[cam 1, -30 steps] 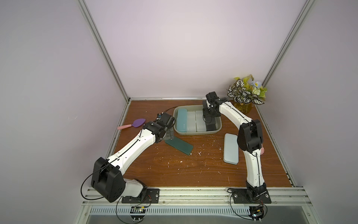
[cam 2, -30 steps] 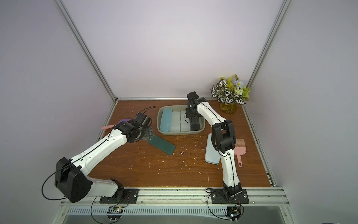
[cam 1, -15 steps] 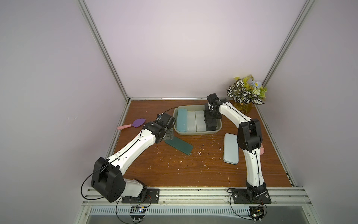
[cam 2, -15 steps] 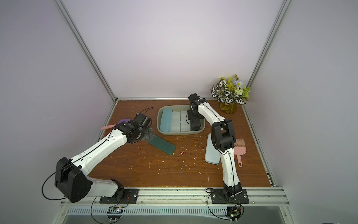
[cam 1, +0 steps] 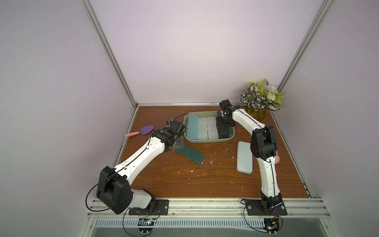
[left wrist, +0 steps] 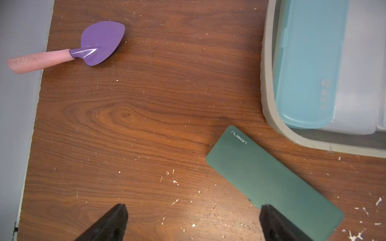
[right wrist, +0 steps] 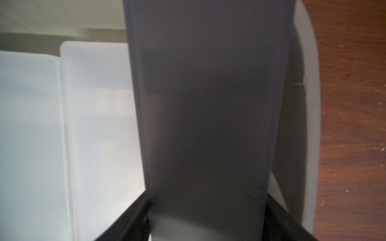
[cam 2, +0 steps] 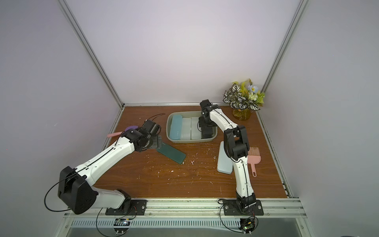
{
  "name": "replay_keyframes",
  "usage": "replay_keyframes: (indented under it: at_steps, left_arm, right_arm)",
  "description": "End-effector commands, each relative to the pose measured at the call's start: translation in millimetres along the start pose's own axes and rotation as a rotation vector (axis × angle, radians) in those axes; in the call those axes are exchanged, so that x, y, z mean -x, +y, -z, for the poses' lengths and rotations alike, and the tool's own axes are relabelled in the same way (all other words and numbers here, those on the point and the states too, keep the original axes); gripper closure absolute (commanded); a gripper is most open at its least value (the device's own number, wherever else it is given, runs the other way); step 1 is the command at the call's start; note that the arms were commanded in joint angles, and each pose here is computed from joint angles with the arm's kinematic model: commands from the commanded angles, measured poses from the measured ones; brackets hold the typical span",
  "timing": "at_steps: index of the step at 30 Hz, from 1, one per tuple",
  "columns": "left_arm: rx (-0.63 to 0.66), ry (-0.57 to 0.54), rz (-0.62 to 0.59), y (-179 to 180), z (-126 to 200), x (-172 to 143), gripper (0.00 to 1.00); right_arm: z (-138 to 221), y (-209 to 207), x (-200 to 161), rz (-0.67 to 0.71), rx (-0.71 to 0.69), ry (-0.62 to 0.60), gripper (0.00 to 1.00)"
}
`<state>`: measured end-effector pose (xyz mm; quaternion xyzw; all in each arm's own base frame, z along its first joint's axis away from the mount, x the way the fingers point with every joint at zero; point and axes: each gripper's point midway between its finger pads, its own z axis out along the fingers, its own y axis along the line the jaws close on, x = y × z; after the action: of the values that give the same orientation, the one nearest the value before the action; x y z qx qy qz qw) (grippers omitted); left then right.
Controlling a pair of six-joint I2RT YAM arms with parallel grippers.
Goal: Put the pencil case into the storage box
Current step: Place the pencil case at the storage box.
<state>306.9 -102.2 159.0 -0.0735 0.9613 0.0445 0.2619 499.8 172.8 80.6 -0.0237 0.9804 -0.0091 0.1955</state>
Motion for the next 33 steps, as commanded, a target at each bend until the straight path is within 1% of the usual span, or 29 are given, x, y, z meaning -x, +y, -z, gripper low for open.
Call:
replay_keyframes:
  at_steps: [1,5,11,17,24,33]
  left_arm:
    - [0.019,0.016,0.005,5.6,-3.7,-3.8,0.01]
    - [0.018,0.017,0.006,5.6,-4.0,-4.2,0.01]
    - [0.018,0.018,0.01,6.7,-5.0,-6.4,0.01]
    - [0.017,0.022,0.011,7.7,-5.2,-9.2,0.01]
    - [0.013,0.018,0.016,7.7,-3.7,-8.7,0.01]
    - [0.012,0.017,0.015,7.6,-3.1,-9.6,0.01]
  right_arm:
    - [-3.4,-5.5,-3.1,-0.016,-0.013,0.02,0.2]
    - [5.6,-5.5,2.6,-0.016,-0.012,0.006,0.16]
    - [9.6,-5.1,2.2,-0.014,-0.007,0.007,0.16]
    - [8.8,-5.9,-5.0,-0.018,0.0,0.022,0.2]
    - [22.4,-5.3,-5.7,-0.02,0.015,0.009,0.25]
    - [33.8,-3.9,-11.3,-0.013,0.027,0.014,0.25]
